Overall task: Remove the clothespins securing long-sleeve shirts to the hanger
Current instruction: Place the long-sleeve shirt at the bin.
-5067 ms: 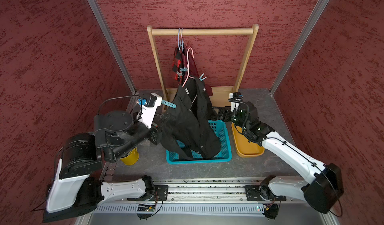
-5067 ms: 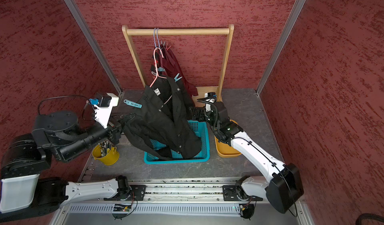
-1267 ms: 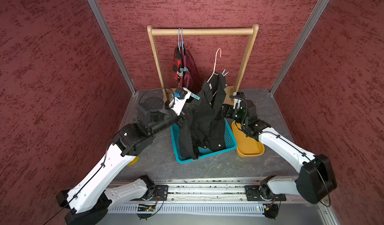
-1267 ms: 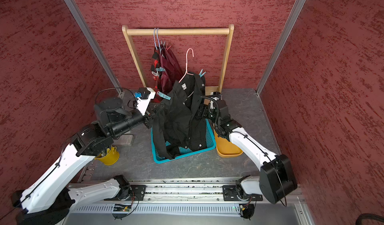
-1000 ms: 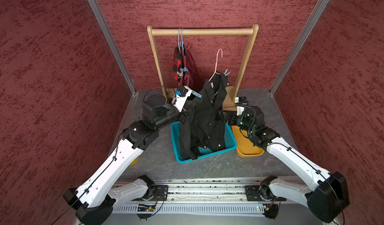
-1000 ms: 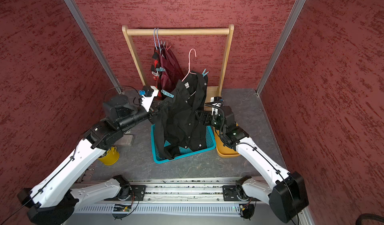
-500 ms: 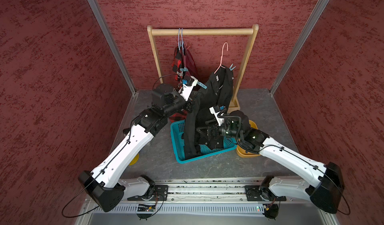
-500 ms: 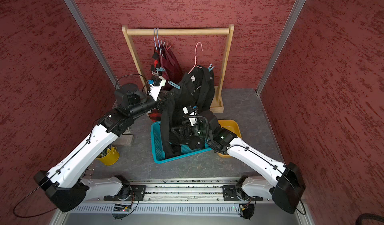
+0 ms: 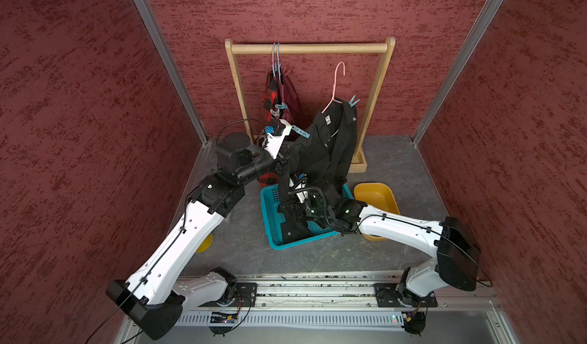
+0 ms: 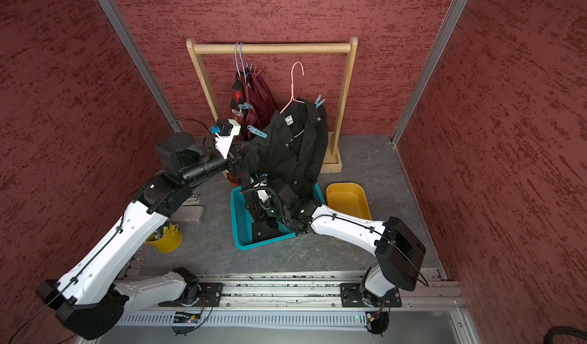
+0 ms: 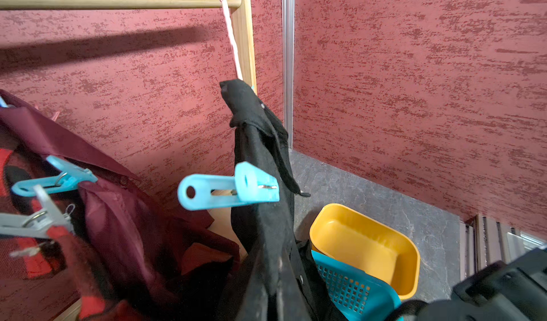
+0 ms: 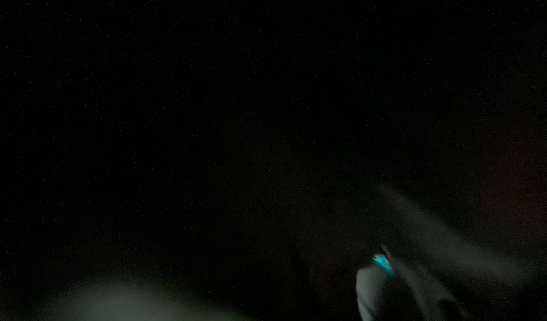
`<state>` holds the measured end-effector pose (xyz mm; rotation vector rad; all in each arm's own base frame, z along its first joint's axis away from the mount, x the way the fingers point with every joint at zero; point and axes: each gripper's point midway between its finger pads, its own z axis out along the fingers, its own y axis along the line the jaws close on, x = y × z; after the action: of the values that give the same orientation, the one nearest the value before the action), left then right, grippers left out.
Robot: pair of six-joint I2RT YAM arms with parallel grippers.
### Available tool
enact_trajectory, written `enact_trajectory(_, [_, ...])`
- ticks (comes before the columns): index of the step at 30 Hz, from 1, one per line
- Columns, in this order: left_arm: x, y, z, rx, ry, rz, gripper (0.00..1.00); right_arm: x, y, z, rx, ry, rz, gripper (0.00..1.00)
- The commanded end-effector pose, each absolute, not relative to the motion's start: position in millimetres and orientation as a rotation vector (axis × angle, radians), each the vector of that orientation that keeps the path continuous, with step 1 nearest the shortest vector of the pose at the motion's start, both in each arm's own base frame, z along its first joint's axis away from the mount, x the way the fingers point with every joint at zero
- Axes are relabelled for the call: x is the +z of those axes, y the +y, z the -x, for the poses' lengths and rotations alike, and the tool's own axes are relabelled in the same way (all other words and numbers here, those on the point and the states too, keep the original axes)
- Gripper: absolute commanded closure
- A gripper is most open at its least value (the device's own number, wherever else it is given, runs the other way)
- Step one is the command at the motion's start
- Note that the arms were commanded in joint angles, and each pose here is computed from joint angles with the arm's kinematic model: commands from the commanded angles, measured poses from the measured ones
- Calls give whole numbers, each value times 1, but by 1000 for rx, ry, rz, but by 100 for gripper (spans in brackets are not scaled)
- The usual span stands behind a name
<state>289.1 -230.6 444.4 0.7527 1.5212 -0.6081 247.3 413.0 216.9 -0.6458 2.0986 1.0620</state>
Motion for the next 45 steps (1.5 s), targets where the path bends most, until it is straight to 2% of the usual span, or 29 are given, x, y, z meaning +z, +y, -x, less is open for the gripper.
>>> enact_trajectory(1, [465, -219, -266, -602, 1429, -760, 100, 238, 403, -277, 962, 2021, 482, 95])
enact_trajectory(5, [446, -206, -248, -595, 1481, -757, 100, 225, 399, -297, 865, 2021, 394, 98])
enact_trajectory(9, [429, -199, -234, -616, 1529, -751, 100, 199, 399, -320, 772, 2043, 284, 87])
enact_trajectory(10, [424, -197, -230, -620, 1538, -750, 100, 192, 401, -324, 762, 2049, 268, 80])
enact_trajectory(13, [410, -193, -222, -631, 1572, -751, 100, 177, 413, -332, 756, 2075, 271, 65])
enact_trajectory(14, [406, -193, -220, -633, 1584, -754, 100, 176, 415, -333, 757, 2084, 275, 63])
enact_trajectory(15, [401, -192, -217, -634, 1595, -760, 100, 176, 415, -331, 769, 2089, 272, 56])
enact_trajectory(17, [391, -189, -214, -627, 1622, -764, 100, 177, 410, -324, 799, 2093, 258, 30])
enact_trajectory(18, [387, -186, -213, -616, 1627, -760, 100, 179, 406, -319, 822, 2093, 258, 21])
enact_trajectory(20, [377, -182, -211, -598, 1640, -751, 100, 181, 400, -306, 856, 2111, 285, 13])
enact_trajectory(24, [361, -177, -211, -570, 1664, -742, 100, 182, 380, -274, 889, 2176, 368, 2])
enact_trajectory(32, [333, -179, -221, -519, 1705, -773, 100, 189, 343, -236, 900, 2247, 450, 1])
enact_trajectory(35, [324, -181, -226, -508, 1709, -779, 100, 176, 343, -227, 907, 2300, 495, 1])
enact_trajectory(45, [343, -170, -242, -446, 1666, -692, 100, 148, 352, -206, 1053, 2376, 527, 1])
